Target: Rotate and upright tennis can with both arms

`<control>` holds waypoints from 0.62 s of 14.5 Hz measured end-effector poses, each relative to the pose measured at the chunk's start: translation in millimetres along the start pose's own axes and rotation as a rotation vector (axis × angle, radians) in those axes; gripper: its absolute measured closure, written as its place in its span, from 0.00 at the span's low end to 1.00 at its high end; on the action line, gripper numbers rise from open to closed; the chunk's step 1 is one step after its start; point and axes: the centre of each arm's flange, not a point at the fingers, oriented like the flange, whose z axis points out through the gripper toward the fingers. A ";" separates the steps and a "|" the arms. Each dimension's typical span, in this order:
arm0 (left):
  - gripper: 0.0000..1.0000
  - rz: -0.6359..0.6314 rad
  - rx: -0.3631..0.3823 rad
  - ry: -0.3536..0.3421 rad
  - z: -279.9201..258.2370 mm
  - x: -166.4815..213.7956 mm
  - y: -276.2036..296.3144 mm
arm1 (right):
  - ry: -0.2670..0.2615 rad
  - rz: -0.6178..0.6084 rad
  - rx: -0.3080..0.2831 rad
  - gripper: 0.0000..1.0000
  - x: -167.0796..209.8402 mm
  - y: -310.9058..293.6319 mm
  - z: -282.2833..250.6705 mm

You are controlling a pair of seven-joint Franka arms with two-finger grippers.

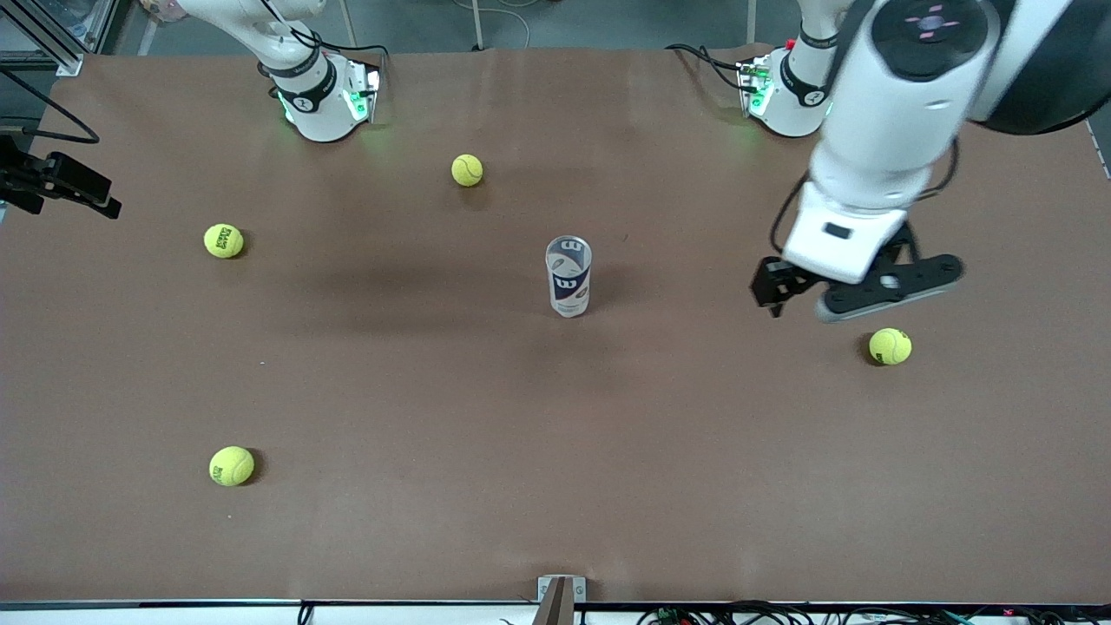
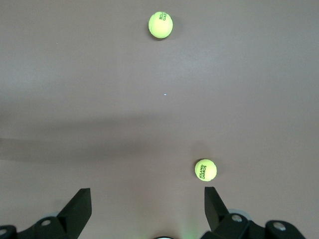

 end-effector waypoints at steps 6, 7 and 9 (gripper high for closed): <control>0.00 0.128 -0.050 -0.042 -14.3 36.1 -139.7 | 0.003 -0.001 0.002 0.00 0.3 -0.4 -0.3; 0.00 0.151 -0.061 -0.045 -16.3 38.5 -157.9 | 0.008 0.000 0.002 0.00 0.8 -0.4 -0.7; 0.00 0.195 -0.086 -0.058 -19.5 39.0 -182.9 | 0.016 -0.001 0.003 0.00 1.7 -0.6 -1.4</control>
